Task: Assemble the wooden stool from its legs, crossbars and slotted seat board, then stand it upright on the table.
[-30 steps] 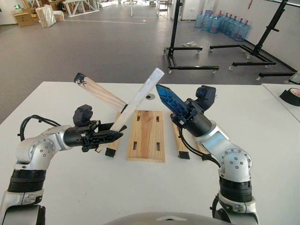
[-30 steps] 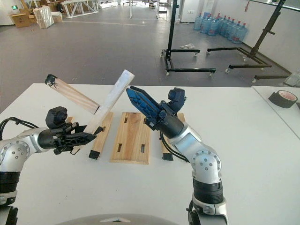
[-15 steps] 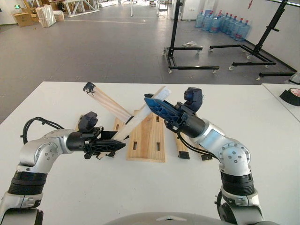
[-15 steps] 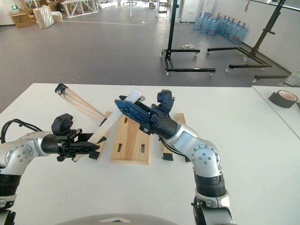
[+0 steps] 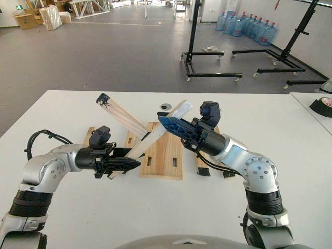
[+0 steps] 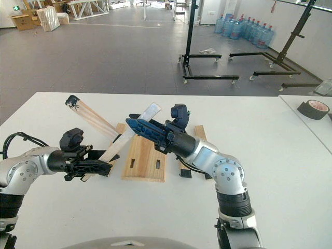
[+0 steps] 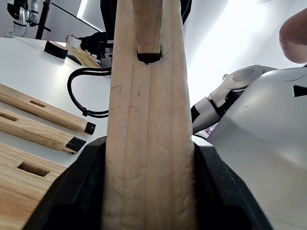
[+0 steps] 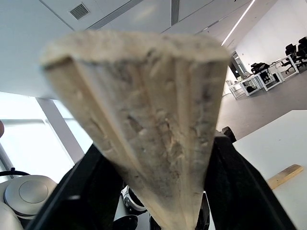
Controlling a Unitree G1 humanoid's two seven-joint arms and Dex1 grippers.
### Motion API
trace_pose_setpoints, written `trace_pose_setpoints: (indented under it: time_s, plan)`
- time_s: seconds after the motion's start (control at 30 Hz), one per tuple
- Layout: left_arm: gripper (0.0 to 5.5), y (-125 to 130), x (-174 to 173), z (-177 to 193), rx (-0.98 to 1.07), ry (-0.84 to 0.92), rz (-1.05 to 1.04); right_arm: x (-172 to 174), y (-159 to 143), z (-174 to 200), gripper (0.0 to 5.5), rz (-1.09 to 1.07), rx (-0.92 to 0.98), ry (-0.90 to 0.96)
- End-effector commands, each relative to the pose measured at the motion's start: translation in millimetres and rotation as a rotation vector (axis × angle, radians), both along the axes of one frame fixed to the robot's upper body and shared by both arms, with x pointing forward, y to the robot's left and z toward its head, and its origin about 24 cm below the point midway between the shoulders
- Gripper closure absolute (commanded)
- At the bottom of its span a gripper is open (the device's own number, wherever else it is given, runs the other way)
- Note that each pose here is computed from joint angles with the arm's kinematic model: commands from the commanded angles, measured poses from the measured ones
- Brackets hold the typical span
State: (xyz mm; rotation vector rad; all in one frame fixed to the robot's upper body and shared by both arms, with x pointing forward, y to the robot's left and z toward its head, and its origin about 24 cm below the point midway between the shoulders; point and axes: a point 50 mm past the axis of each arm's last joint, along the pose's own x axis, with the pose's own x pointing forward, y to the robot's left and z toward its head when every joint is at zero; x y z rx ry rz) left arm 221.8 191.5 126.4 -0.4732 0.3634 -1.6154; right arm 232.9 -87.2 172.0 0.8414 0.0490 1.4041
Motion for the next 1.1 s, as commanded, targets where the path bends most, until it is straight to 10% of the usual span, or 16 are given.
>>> trace_pose_setpoints:
  time_s: [0.03,0.2,0.53,0.77,1.1]
  plan:
    - [3.48,-1.4,-4.3,1.2,-0.016,-0.002,-0.017,1.3,-1.4,7.3,3.33,0.009,0.007,-0.034]
    - [3.48,-2.3,-4.9,-0.6,-0.016,0.009,0.001,3.1,-3.2,10.9,3.33,-0.006,-0.005,-0.06]
    - [1.69,4.8,-3.0,-11.3,0.007,0.108,0.105,17.1,-41.4,37.9,3.45,-0.138,-0.031,-0.192]
    - [1.64,24.9,0.5,-26.5,0.059,0.136,0.27,60.6,-86.5,51.9,3.46,-0.392,-0.281,-0.364]
    - [1.64,19.7,-2.6,-36.6,0.058,0.139,0.275,103.7,-62.0,-10.1,3.46,-0.503,-0.638,-0.598]
